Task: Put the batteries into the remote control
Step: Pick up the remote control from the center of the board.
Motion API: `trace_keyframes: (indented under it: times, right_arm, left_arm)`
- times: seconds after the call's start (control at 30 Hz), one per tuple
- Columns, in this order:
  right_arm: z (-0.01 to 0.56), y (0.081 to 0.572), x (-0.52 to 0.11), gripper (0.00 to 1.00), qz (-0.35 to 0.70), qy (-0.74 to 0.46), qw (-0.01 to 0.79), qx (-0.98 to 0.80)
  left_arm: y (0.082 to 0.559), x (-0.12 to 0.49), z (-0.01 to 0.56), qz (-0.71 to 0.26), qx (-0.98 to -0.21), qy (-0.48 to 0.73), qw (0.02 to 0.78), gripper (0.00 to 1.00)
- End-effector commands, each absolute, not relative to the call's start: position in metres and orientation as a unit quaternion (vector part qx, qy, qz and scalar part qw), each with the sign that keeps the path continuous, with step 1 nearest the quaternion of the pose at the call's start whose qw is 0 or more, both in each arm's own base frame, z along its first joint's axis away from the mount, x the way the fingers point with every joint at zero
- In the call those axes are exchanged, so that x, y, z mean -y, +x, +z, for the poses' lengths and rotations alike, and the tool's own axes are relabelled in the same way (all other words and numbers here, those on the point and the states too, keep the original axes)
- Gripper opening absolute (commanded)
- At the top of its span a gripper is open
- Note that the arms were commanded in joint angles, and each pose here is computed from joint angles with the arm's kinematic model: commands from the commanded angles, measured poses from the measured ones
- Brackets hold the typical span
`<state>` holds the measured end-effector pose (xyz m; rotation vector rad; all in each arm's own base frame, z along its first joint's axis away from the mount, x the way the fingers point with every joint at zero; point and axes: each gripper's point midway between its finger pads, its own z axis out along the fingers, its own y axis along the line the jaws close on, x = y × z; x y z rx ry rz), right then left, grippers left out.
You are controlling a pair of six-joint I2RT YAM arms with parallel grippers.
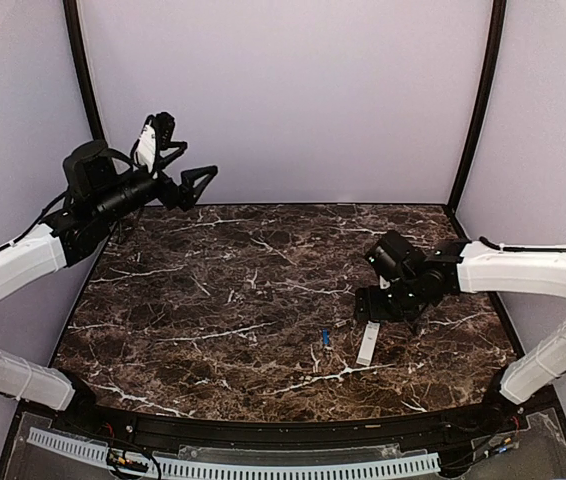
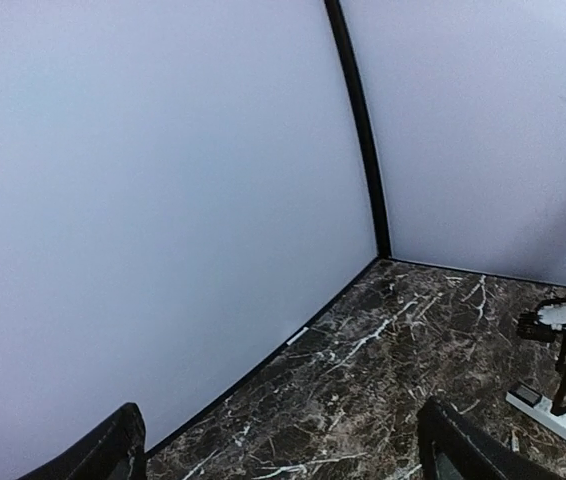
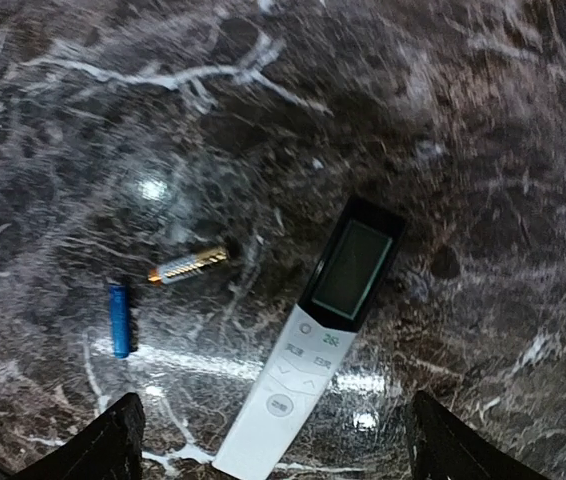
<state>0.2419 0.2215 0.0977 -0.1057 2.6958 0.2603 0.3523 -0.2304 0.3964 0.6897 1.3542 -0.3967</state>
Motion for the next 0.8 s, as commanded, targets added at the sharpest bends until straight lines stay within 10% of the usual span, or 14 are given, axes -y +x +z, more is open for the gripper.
trace_keyframes:
  times: [0.0,0.23,0.47,0.77]
  right_arm:
    - [0.072,0.226,-0.214,0.87,0.015,0.01,0.158,-0.987]
    - [0.036,0.215,-0.229,0.81,0.004,0.007,0.117,-0.993]
    - [0.022,0.207,-0.233,0.36,0.022,0.011,0.1,-0.995]
    - [0.02,0.196,-0.222,0.08,0.021,0.003,0.092,-0.996]
  left_arm:
    - [0.303,0.263,0.351,-0.222,-0.585,0.44,0.645,0.94]
    - [0.266,0.263,0.326,-0.228,-0.538,0.487,0.649,0.95]
    - [0.256,0.266,0.324,-0.232,-0.525,0.502,0.647,0.95]
    - [0.23,0.281,0.302,-0.224,-0.479,0.568,0.631,0.95]
